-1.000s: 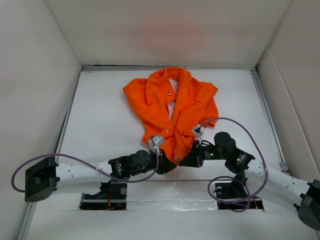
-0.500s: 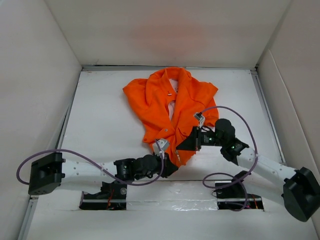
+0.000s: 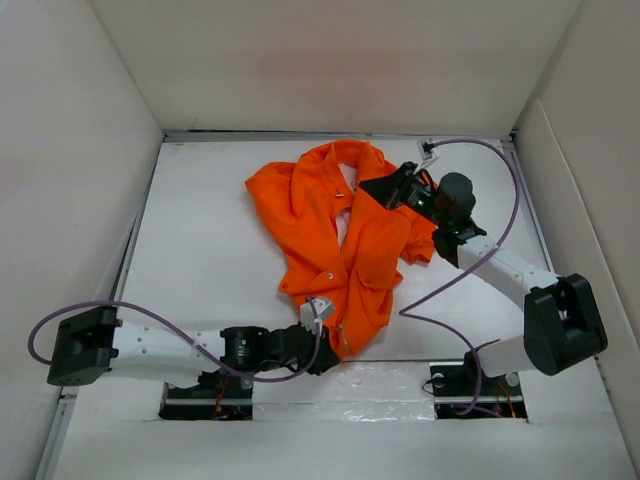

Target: Zip up the jacket

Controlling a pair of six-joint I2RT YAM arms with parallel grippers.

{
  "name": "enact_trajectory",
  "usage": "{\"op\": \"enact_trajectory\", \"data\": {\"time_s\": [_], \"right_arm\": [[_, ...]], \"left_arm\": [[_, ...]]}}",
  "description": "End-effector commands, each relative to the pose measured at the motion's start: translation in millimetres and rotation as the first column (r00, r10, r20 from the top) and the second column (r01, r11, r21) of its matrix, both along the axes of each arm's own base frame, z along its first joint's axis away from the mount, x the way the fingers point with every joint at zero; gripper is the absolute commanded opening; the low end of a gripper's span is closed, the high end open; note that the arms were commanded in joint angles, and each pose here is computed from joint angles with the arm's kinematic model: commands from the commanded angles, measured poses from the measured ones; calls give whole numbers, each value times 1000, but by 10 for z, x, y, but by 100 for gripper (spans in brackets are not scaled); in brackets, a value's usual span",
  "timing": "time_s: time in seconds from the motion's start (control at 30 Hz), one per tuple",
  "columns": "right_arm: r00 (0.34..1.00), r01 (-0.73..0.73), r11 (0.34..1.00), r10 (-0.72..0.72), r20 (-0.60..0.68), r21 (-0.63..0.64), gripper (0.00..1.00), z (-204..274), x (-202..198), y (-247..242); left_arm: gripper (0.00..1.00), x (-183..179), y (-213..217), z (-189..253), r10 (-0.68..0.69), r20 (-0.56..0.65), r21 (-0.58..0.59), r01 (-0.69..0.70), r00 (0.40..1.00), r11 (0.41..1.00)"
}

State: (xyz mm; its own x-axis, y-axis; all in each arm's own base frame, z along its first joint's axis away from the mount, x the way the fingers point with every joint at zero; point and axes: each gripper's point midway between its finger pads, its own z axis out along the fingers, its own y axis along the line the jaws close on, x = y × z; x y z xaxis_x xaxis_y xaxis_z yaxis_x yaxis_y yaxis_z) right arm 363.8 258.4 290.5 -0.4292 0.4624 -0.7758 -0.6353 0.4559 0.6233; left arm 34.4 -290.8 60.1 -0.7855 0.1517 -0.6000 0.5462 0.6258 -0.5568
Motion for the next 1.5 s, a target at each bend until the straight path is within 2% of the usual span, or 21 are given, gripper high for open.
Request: {"op": "enact_trajectory", "data": {"time_s": [0.0, 0.1, 0.13, 0.2, 0.23, 0.37, 0.47, 0.5, 0.6, 0.7, 0.8, 0.97, 1.07, 1.1, 1.13, 1.17, 1.2, 1.23, 1.3, 1.33, 1.47], "right_arm": [[980, -123, 991, 131, 147, -62, 0, 150, -286, 150], [959, -228, 952, 255, 120, -206, 0, -292, -822, 238], [961, -255, 927, 275, 37, -276, 0, -669, -983, 201], [950, -296, 899, 312, -1, -322, 0, -888, -1249, 234], [946, -311, 882, 322, -29, -355, 0, -1056, -1385, 189], [956, -290, 871, 284, -76, -397, 0, -1372, -1557, 141], [969, -244, 859, 197, -149, -450, 21, -1754, -1510, 14], [975, -210, 858, 149, -164, -469, 38, -1832, -1460, -38], [986, -98, 856, 16, -163, -507, 64, -1882, -1317, -193], [979, 53, 818, -156, -132, -573, 78, -1868, -1178, -475], [969, 59, 778, -194, -151, -625, 89, -1943, -1230, -591], [957, -14, 776, -171, -233, -631, 94, -2234, -1274, -532], [945, -48, 777, -169, -281, -627, 92, -2450, -1305, -499], [941, -57, 780, -166, -295, -623, 80, -2505, -1339, -503], [943, -66, 806, -141, -300, -588, 67, -2465, -1346, -433], [942, -69, 821, -133, -308, -567, 54, -2455, -1369, -411], [937, -75, 828, -132, -324, -555, 30, -2503, -1429, -430], [935, -87, 846, -113, -337, -526, 18, -2476, -1492, -361], [934, -105, 866, -83, -347, -489, 4, -2432, -1587, -307], [925, -127, 881, -61, -376, -456, 0, -2440, -1677, -268], [904, -216, 902, 40, -426, -373, 0, -2352, -1920, -85]], "left_arm": [[0, -16, 34, 89, 23, -23, -33, -24, 999, 999], [0, -18, 94, 10, 55, -55, -28, -57, 997, 998], [0, -12, 156, -83, 74, -64, -4, -75, 995, 997], [1, 27, 203, -124, 125, -81, 3, -125, 989, 992], [21, 69, 237, -132, 150, -71, 12, -150, 986, 989], [64, 255, 290, 65, 259, -41, -42, -260, 965, 965], [74, 489, 371, 308, 393, -14, -125, -391, 920, 912], [74, 567, 391, 411, 440, -31, -168, -439, 897, 883], [74, 972, 574, 529, 624, -49, -197, -620, 780, 760], [71, 1337, 724, 440, 683, -43, -122, -683, 729, 720], [69, 1493, 651, 282, 616, -90, -57, -622, 782, 781], [75, 1986, 642, 195, 624, -64, -32, -626, 779, 779], [72, 2238, 591, 161, 623, -59, -34, -625, 780, 780], [66, 2298, 569, 32, 623, -70, -5, -624, 779, 781], [56, 2468, 473, 179, 618, -44, -70, -620, 785, 782], [23, 2580, 457, 218, 629, -31, -85, -629, 777, 773], [9, 2717, 502, 163, 653, -23, -72, -652, 757, 754], [0, 2934, 434, 393, 667, 4, -130, -661, 745, 739], [0, 3260, 523, 469, 712, 61, -136, -701, 700, 701], [0, 3500, 451, 773, 720, 87, -198, -696, 688, 690], [0, 3932, 232, 1244, 686, 143, -247, -645, 714, 723]]}}
